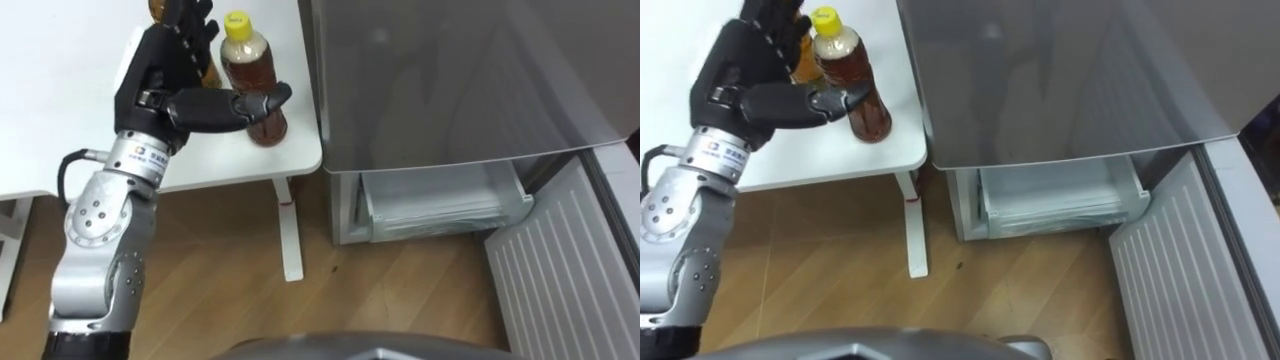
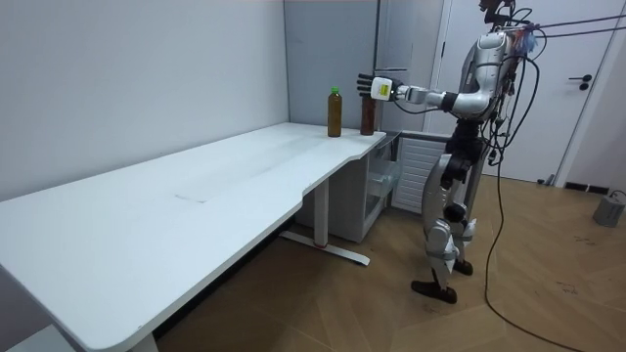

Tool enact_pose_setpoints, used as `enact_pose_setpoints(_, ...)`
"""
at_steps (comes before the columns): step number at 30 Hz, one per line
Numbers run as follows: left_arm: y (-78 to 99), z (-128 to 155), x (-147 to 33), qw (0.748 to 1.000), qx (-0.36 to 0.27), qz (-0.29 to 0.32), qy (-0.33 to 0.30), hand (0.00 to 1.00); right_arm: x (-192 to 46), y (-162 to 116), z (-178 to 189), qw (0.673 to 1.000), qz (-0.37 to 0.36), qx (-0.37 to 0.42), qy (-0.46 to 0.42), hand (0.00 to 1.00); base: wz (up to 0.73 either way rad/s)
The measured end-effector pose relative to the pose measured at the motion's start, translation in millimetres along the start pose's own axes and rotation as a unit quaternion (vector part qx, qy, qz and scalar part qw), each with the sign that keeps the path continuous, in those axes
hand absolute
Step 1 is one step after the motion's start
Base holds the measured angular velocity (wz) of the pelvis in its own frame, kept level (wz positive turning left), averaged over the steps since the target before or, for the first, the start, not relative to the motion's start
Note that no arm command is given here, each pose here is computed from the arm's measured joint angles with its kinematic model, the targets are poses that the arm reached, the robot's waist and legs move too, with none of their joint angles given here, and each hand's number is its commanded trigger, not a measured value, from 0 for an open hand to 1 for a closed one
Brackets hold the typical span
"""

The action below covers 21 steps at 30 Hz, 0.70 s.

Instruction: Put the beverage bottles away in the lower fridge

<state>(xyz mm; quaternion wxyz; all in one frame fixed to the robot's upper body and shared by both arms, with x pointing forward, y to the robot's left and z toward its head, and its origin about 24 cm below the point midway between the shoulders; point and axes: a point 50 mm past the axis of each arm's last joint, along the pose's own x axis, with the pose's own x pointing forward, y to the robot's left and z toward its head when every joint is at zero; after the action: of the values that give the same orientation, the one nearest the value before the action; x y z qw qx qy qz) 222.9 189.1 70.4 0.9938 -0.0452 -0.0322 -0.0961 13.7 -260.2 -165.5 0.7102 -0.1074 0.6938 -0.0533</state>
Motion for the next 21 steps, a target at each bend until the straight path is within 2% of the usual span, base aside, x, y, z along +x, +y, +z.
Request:
enact_pose_setpoints(12,-1.3,-10.7,-0.1,0.999,-0.009,-0.002,0.039,0.00,-0.3,-2.2,-1.0,1.000,-0.003,0.000,0.011,0.00,0.00)
enact_pose_setpoints(21,0.5,-10.9,0.5,0.999,0.007,0.012,0.043,0.00,-0.4,-3.5,0.0,1.000,-0.015,-0.001,0.008,0.00,0.00)
